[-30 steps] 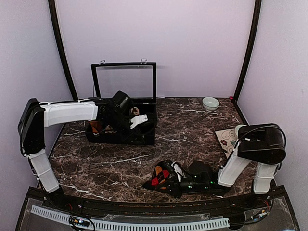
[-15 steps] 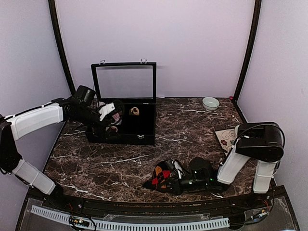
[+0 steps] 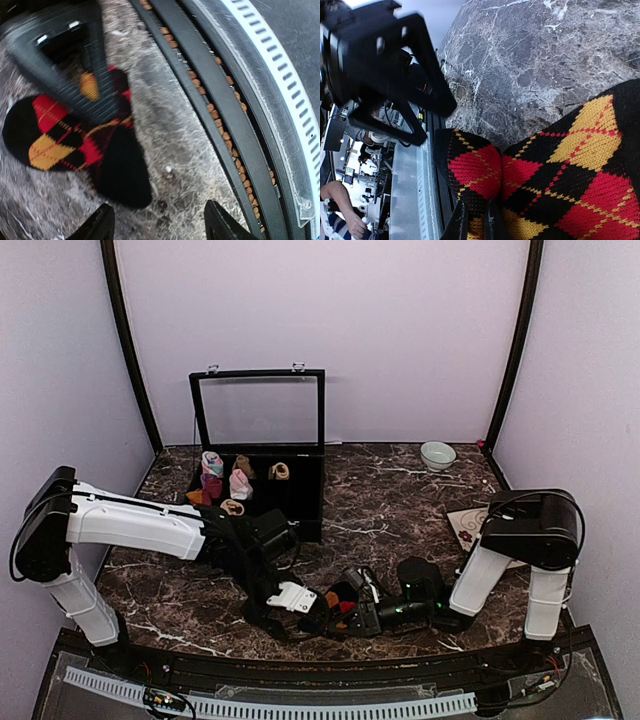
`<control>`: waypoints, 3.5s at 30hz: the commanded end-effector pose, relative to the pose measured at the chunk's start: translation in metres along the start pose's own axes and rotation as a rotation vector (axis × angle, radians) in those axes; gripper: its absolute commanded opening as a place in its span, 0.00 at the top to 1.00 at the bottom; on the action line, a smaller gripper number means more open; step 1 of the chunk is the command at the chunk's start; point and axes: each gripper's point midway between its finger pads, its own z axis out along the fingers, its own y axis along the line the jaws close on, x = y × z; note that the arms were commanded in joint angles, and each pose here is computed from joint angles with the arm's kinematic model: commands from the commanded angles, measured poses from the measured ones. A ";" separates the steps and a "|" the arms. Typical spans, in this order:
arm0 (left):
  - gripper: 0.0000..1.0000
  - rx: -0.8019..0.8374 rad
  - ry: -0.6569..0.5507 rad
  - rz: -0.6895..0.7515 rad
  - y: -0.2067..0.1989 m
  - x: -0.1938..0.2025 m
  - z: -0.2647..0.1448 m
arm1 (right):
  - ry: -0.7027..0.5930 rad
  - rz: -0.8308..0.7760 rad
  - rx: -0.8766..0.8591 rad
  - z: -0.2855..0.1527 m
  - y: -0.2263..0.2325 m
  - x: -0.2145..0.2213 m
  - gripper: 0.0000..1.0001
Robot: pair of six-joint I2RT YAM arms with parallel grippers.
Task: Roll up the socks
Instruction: Roll the sock at the center of the board.
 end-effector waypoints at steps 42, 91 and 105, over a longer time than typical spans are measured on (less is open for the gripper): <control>0.35 -0.352 0.153 0.110 0.044 -0.036 0.034 | 0.211 0.440 0.368 -0.050 -0.103 0.098 0.97; 0.43 -0.396 0.250 0.112 0.066 -0.002 0.082 | -0.065 0.458 0.036 -0.024 -0.032 -0.003 0.97; 0.76 -0.297 0.339 0.128 0.058 0.025 0.110 | -0.065 0.414 0.009 -0.021 -0.020 -0.015 0.97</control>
